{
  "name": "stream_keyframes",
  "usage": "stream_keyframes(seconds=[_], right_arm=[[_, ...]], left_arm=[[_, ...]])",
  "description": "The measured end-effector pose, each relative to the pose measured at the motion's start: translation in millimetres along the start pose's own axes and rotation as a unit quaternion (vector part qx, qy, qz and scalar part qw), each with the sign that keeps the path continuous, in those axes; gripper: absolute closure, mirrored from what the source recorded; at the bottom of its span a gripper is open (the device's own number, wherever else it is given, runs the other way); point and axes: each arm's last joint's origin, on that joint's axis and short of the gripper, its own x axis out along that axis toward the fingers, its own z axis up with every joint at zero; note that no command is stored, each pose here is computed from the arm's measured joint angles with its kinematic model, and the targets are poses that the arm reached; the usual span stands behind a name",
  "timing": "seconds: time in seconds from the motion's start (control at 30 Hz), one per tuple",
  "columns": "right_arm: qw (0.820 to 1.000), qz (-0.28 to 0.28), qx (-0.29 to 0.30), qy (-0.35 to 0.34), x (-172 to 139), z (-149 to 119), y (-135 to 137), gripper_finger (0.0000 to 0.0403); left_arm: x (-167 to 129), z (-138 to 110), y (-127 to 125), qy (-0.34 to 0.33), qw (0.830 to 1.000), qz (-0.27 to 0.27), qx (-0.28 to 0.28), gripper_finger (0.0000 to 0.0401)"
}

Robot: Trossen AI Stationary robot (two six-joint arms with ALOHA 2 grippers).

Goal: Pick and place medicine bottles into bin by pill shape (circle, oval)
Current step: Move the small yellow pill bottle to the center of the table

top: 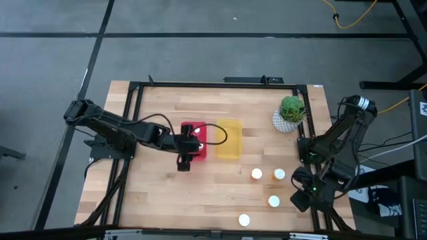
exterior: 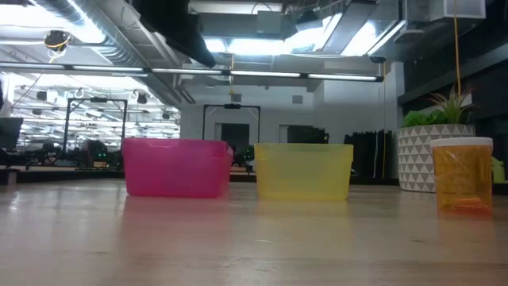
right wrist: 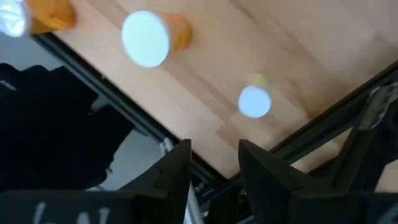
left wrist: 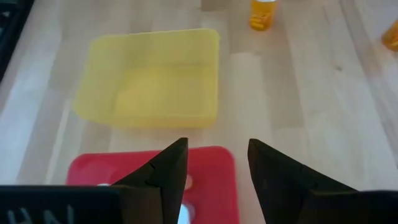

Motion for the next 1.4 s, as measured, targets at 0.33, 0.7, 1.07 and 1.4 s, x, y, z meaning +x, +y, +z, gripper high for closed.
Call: stream_keyframes(seconds=[0.33,0.7,1.07,1.4], right_arm=[[0.997,-0.032,0.070,0.033,29,-34,4,0.0268],[0.993,-0.079,0.077,0.041,61,-42,11,0.0268],[0.993,-0.083,0.078,0.038,63,-42,11,0.0268],[0.993,-0.083,0.078,0.038,63,-42,11,0.0268]], left_arm=[[-5,-2,-17,-0.005,1.000,-0.018,0.008,0.0241],[-5,-1,-19,-0.012,1.000,-0.020,0.009,0.0241],[-5,-1,-19,-0.011,1.000,-0.019,0.010,0.0241],[-5,-1,-19,-0.011,1.000,-0.019,0.010,0.0241]])
